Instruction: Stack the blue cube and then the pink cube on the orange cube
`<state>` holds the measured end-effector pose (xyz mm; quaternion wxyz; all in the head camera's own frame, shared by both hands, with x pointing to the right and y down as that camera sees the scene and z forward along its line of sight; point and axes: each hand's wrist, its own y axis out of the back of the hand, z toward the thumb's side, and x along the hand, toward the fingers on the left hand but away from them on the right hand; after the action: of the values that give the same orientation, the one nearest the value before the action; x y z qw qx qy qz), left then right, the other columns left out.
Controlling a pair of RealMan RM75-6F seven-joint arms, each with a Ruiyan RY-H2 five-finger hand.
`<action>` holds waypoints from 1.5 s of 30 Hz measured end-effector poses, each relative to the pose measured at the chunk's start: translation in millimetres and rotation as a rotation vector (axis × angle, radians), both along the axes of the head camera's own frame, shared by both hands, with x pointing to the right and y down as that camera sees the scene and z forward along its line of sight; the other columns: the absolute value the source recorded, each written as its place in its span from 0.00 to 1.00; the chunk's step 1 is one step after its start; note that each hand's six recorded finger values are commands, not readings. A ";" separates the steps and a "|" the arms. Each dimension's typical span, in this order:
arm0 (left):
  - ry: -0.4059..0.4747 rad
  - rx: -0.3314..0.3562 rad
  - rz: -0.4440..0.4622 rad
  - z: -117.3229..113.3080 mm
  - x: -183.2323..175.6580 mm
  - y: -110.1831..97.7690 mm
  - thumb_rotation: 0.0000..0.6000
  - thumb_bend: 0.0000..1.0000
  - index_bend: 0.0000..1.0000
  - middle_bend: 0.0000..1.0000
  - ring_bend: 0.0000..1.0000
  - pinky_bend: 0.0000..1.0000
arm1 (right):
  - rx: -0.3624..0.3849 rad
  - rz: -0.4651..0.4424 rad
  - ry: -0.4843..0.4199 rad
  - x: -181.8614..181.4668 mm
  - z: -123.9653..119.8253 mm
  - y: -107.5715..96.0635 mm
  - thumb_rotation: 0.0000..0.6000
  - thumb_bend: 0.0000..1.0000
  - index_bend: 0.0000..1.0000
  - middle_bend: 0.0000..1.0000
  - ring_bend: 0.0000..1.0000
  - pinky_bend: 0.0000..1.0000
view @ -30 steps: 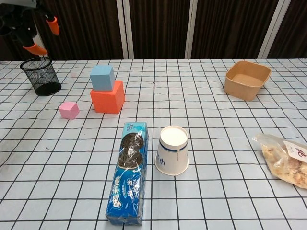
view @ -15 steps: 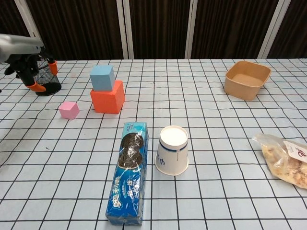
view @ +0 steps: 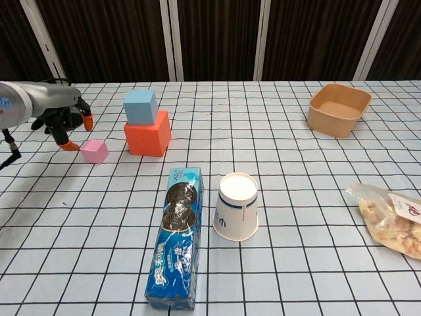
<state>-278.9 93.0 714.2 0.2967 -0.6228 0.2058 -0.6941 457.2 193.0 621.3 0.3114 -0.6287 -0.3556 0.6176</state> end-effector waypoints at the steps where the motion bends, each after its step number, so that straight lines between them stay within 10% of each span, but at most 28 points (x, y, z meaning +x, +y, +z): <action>1: 0.000 -0.001 -0.001 1.0 -0.1 0.0 1.00 0.32 0.34 0.86 0.69 0.72 | 0.000 0.000 0.000 -0.1 0.1 0.0 1.00 0.10 0.00 0.04 0.03 0.04; 45: -0.017 -0.028 0.012 30.6 10.8 1.0 1.00 0.33 0.35 0.86 0.70 0.72 | -0.017 0.004 0.008 -0.3 4.9 0.6 1.00 0.09 0.00 0.04 0.03 0.04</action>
<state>-268.0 94.0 744.8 0.2939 -0.6221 0.1895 -0.7005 456.9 193.6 626.2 0.3063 -0.6283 -0.3503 0.6235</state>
